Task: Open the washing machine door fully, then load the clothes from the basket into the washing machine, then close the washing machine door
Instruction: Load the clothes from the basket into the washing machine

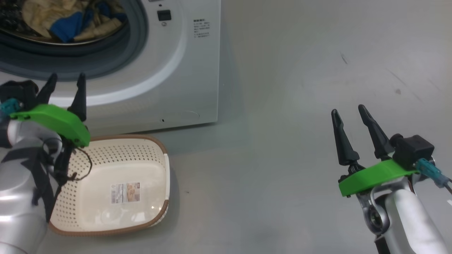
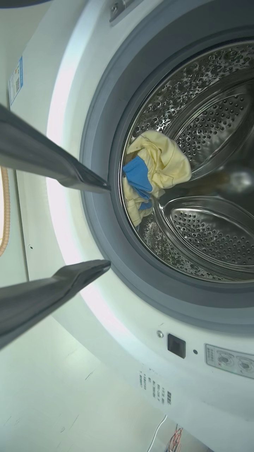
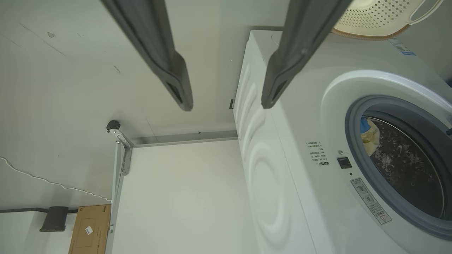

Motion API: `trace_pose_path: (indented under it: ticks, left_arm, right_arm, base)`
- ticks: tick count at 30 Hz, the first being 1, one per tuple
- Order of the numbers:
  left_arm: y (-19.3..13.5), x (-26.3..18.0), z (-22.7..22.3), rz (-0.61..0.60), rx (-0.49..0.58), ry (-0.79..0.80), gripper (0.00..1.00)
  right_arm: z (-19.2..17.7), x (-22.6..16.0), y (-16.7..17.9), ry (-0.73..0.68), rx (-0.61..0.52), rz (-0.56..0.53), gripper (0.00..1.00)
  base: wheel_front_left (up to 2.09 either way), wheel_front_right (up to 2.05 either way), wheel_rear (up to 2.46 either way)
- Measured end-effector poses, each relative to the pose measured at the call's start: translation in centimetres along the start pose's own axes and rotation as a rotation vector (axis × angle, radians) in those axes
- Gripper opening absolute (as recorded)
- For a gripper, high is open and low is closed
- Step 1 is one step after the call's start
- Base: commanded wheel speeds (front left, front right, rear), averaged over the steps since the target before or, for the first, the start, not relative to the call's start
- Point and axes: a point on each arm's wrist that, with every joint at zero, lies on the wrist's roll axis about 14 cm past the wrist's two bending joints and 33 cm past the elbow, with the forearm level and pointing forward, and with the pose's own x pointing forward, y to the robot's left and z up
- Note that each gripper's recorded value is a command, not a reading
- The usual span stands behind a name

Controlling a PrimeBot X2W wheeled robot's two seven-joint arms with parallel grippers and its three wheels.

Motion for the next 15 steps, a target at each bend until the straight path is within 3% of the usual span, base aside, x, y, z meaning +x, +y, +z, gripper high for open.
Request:
trace_pose_path:
  ticks: [12,15]
  left_arm:
    - [-0.6,-9.0,1.5,0.095,0.022,-0.121,1.00]
    - [-0.7,-10.9,1.4,0.129,-0.022,-0.150,1.00]
  right_arm:
    - [2.4,-2.4,2.1,-0.068,0.022,0.054,1.00]
    - [2.7,-2.8,2.4,-0.079,0.023,0.062,1.00]
  base:
    - [0.00,0.00,0.00]
    - [0.00,0.00,0.00]
